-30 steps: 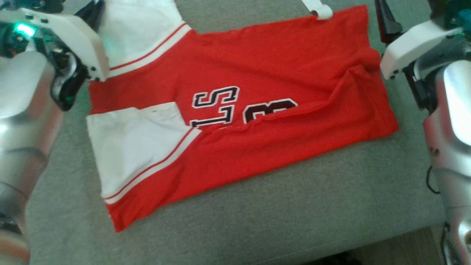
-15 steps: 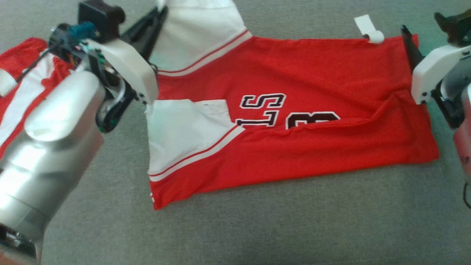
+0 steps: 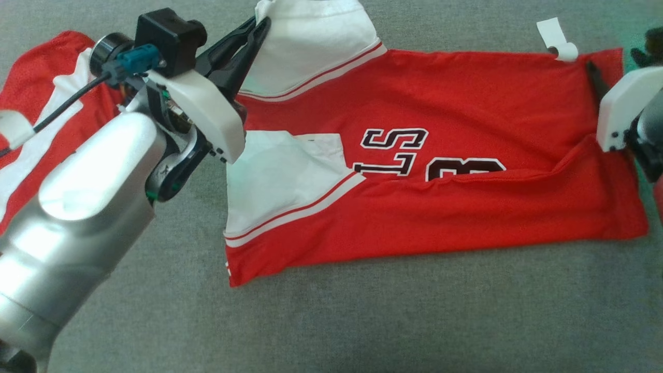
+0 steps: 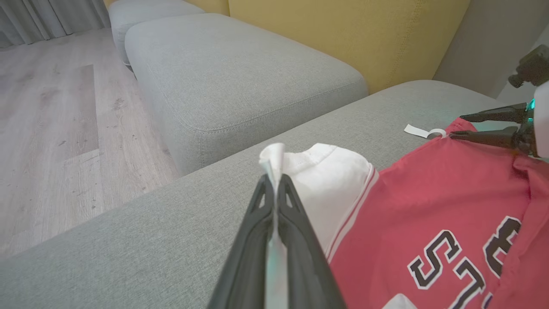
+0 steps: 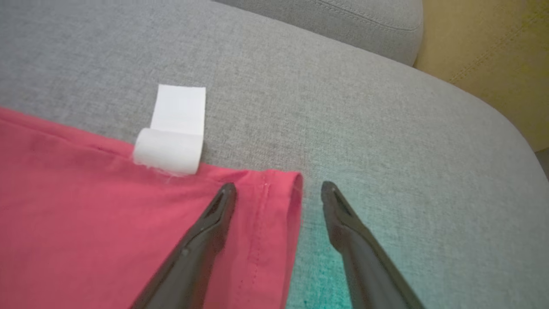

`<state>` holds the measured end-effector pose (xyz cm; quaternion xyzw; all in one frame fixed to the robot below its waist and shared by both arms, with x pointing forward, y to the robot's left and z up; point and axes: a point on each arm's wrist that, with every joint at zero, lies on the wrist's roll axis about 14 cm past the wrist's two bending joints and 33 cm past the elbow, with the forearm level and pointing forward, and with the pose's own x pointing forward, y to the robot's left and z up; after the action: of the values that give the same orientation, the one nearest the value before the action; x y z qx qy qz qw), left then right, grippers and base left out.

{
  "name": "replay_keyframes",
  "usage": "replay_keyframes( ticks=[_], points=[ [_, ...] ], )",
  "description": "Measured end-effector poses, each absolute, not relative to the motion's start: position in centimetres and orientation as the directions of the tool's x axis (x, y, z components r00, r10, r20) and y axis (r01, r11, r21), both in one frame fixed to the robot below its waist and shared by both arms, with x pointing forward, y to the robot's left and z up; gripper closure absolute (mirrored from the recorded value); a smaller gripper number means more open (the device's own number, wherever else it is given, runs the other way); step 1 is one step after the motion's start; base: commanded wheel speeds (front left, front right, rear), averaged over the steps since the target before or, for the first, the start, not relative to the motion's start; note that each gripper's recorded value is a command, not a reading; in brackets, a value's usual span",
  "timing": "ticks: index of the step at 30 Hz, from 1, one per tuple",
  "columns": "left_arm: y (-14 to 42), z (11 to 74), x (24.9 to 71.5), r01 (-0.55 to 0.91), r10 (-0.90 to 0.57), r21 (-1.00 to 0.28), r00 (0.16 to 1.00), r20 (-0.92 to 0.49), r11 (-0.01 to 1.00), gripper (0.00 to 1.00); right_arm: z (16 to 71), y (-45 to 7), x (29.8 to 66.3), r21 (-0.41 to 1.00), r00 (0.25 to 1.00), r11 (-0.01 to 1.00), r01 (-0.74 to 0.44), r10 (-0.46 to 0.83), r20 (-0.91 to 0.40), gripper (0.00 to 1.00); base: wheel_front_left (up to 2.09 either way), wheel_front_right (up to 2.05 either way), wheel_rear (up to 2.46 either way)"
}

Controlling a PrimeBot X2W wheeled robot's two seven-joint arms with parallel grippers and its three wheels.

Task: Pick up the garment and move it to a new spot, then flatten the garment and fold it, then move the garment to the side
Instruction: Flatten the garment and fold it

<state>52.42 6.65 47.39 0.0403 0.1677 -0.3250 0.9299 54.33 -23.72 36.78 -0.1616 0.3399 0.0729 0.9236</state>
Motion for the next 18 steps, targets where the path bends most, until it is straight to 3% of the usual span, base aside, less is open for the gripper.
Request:
replay_keyframes(
  ticks=[7,8,9,13,18],
  points=[
    [6.7,46.9,52.4,0.616,-0.588,-0.037,0.730,-0.350,0.787,1.00,36.3,-23.7,55.0,-0.222,0.758,0.950,-0.221,0.024,-0.652,0.00,0.00,0.00,0.00],
    [6.8,46.8,52.4,0.615,-0.586,-0.036,0.730,-0.351,0.788,1.00,36.3,-23.5,55.1,-0.212,0.757,0.953,-0.216,0.026,-0.653,0.33,0.00,0.00,0.00],
    [6.8,46.8,52.5,0.614,-0.584,-0.035,0.731,-0.353,0.789,1.00,36.3,-23.4,55.2,-0.204,0.757,0.956,-0.212,0.029,-0.653,1.00,0.00,0.00,0.00],
    [7.3,46.5,52.7,0.604,-0.569,-0.022,0.738,-0.362,0.797,1.00,36.4,-22.8,55.4,-0.202,0.760,0.953,-0.226,0.043,-0.648,1.00,0.00,0.00,0.00],
    [8.3,46.4,53.7,0.575,-0.533,0.022,0.771,-0.347,0.818,1.00,38.2,-23.0,56.3,-0.199,0.824,0.958,-0.207,0.061,-0.563,1.00,0.00,0.00,0.00]
  ],
)
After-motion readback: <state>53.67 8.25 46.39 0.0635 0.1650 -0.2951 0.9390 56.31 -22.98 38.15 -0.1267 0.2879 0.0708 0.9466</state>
